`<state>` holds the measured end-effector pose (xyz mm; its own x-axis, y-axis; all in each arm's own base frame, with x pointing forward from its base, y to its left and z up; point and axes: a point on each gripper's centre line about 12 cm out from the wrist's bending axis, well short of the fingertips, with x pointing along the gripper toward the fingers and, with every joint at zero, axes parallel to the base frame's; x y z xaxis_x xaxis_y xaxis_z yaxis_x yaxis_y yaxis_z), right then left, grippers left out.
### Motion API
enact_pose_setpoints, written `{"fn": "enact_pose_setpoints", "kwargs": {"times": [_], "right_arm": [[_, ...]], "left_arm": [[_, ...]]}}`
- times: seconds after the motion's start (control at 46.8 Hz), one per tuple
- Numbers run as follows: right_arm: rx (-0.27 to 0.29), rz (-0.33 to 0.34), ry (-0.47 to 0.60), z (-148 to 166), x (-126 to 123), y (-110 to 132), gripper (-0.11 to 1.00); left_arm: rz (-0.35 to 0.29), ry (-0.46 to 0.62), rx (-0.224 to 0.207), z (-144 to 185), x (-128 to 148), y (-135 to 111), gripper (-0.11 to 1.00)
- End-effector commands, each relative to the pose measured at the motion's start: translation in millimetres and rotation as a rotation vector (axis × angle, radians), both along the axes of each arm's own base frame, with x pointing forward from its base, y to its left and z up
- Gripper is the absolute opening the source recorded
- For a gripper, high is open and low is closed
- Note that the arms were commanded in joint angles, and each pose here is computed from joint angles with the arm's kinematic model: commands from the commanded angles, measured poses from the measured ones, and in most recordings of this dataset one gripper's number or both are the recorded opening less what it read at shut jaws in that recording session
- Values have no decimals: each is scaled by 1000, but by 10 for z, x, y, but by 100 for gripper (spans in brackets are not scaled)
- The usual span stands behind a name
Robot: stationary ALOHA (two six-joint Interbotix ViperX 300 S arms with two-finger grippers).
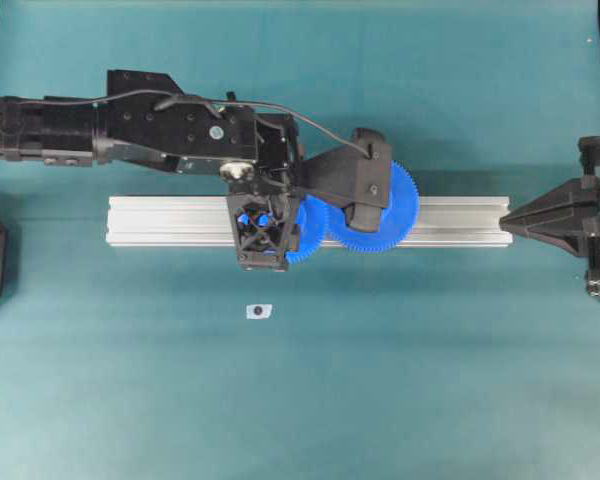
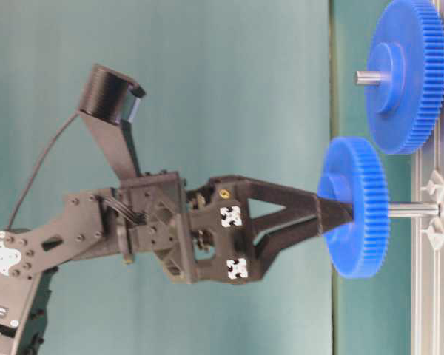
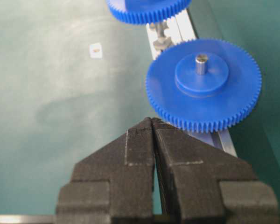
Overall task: Find the location of the shaft and insert the small gear.
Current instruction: 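Align the gear bore with the shaft and lower it down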
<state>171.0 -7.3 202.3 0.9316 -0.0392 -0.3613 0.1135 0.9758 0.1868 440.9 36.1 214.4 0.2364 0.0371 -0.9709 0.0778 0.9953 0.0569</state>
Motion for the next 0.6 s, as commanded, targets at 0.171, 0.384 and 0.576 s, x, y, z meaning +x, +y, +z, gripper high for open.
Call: {"fn": "enact_pose_setpoints", "kwargs": {"times": [0.171,0.384,0.576], "right_arm": [[9,-7,-11,43,22,-7,4],[9,-7,-11,48,24,-7,4],[10,-7,-10,42,22,-7,4]], "left_arm": [[8,-18,5,52,-32,29,63],[19,-45,8,56,-8,99,63],[27,-42,9,43,-10,140,63]]}}
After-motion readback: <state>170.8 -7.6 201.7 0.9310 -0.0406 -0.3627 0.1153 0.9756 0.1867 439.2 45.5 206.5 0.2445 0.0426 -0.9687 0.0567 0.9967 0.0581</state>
